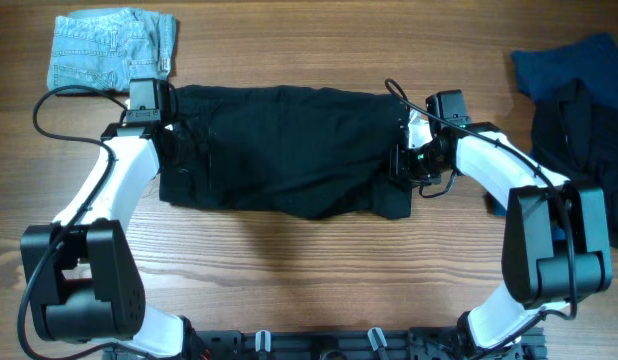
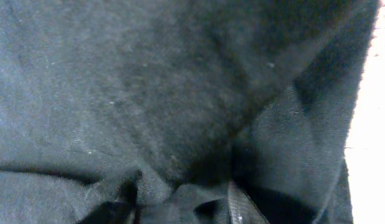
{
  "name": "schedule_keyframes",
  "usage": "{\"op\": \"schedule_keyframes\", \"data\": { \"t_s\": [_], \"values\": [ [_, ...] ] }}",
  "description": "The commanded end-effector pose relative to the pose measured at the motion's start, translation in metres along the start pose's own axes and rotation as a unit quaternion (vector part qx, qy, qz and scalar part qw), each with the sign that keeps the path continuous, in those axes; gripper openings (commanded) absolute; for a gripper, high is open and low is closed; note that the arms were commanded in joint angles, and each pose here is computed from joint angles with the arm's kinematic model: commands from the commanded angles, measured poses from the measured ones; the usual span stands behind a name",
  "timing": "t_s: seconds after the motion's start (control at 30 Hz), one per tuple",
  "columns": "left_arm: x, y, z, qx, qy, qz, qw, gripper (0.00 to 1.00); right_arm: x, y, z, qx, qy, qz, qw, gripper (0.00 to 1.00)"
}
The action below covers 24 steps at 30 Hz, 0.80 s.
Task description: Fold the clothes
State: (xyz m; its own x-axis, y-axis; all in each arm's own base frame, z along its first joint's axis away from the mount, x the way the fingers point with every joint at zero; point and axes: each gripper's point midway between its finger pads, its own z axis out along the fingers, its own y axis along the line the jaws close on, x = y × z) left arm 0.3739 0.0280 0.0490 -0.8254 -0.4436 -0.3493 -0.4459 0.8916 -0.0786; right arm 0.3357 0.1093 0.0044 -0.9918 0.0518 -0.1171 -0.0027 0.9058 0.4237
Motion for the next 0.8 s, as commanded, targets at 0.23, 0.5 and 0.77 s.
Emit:
{"op": "schedule_keyframes", "data": {
  "t_s": [0.23,0.5,0.77],
  "values": [
    [-0.004,-0.002,0.001,0.003,-0.001,0.0,1.0,1.0,0.014,-0.015,0.022,0.017,0.038,0.03,0.999,0.04],
    [-0.004,-0.001,0.001,0.003,-0.001,0.0,1.0,1.0,-0.002,-0.002,-0.014,0.017,-0.012,0.041,0.999,0.04],
    [-0.004,-0.002,0.001,0.003,-0.002,0.0,1.0,1.0,-0.013,0.0,-0.066,0.036,-0.078,0.06,0.994,0.04]
  ]
}}
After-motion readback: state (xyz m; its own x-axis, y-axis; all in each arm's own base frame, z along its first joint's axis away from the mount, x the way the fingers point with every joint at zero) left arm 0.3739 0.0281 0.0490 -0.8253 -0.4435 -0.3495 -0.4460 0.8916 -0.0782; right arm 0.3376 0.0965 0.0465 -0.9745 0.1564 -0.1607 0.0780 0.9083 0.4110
